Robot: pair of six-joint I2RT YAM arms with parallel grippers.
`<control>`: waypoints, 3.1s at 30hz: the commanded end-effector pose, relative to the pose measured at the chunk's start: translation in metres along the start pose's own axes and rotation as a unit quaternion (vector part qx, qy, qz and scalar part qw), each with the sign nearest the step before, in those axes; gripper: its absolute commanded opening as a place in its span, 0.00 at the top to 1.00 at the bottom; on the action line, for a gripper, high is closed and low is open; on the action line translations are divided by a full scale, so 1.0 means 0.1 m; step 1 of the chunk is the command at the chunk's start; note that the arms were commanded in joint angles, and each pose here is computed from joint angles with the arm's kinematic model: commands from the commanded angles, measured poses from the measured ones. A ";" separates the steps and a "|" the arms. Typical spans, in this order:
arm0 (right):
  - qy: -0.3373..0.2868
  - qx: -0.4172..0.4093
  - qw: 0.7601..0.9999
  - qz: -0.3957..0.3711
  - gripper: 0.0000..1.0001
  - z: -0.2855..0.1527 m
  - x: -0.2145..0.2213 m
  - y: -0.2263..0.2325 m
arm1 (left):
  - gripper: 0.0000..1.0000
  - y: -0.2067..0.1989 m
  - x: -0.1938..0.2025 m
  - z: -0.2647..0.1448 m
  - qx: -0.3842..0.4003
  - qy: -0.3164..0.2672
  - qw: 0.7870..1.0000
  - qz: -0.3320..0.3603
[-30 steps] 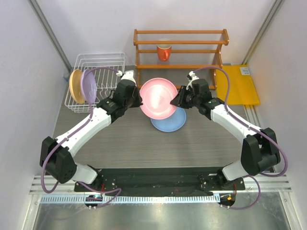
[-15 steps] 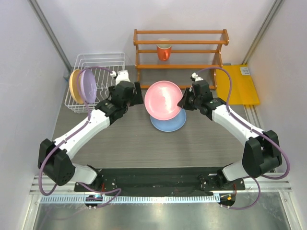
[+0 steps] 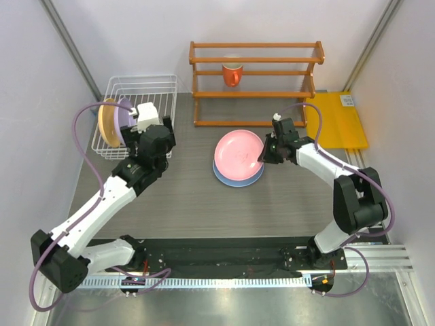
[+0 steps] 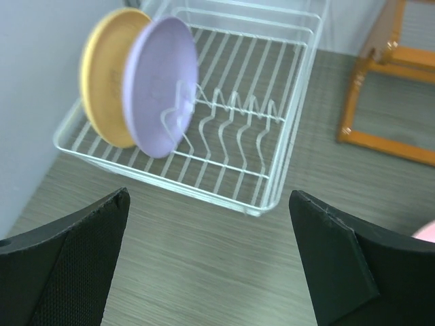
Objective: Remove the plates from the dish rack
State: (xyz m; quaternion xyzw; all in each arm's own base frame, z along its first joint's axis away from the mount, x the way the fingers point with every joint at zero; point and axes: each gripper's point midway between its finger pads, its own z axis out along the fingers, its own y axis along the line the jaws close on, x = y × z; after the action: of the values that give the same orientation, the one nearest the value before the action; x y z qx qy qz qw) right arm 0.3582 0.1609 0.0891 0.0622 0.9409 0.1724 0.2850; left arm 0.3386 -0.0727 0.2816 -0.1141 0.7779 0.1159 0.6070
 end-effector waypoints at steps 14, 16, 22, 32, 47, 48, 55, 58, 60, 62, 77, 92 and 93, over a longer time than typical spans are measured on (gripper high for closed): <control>0.032 -0.033 0.999 0.015 0.51 -0.05 0.05 0.14 | 0.01 0.31 -0.18 0.10 -0.088 -0.041 0.995 0.016; 0.024 -0.005 1.000 0.005 0.46 -0.11 0.00 0.06 | 0.01 0.38 -0.18 0.15 -0.099 -0.039 0.994 0.016; -0.023 0.079 0.996 -0.025 0.41 -0.38 -0.23 -0.21 | 0.01 0.70 -0.18 0.36 -0.140 -0.029 0.990 0.007; -0.072 0.109 0.991 -0.031 0.33 -0.64 -0.43 -0.33 | 0.00 0.99 -0.16 0.93 -0.189 -0.019 0.982 0.005; -0.044 0.116 0.992 -0.027 0.34 -0.43 -0.41 -0.46 | 0.19 1.08 0.17 1.83 -0.207 0.039 0.978 0.009; -0.043 0.117 0.992 -0.027 0.34 -0.43 -0.41 -0.48 | 0.19 1.10 0.19 1.87 -0.208 0.043 0.977 0.007; -0.039 0.121 0.992 -0.022 0.37 -0.41 -0.40 -0.56 | 0.49 1.10 0.27 2.00 -0.208 0.058 0.976 0.014; -0.038 0.122 0.992 -0.020 0.38 -0.40 -0.39 -0.59 | 0.70 1.09 0.26 2.00 -0.206 0.059 0.977 0.014; -0.037 0.120 0.992 -0.019 0.38 -0.40 -0.38 -0.59 | 0.82 1.10 0.27 1.98 -0.208 0.062 0.976 0.016; -0.038 0.121 0.992 -0.018 0.38 -0.40 -0.38 -0.60 | 0.92 1.10 0.25 1.97 -0.207 0.061 0.976 0.015; -0.040 0.121 0.992 -0.017 0.38 -0.44 -0.33 -0.63 | 1.00 1.23 -0.30 1.60 -0.256 0.013 0.966 0.045; -0.061 0.111 0.992 -0.016 0.37 -0.59 -0.38 -0.57 | 1.00 1.09 -0.65 1.17 -0.306 -0.031 0.944 0.115; -0.062 0.110 0.992 -0.016 0.37 -0.59 -0.39 -0.57 | 1.00 1.09 -0.62 1.18 -0.309 -0.028 0.943 0.119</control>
State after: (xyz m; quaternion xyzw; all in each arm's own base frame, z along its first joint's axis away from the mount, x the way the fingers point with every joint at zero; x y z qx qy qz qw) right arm 0.3552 0.0822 0.1182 0.0915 0.9446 0.0494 0.3113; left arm 0.4423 0.0531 0.2302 -0.0816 0.7792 0.4230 0.4554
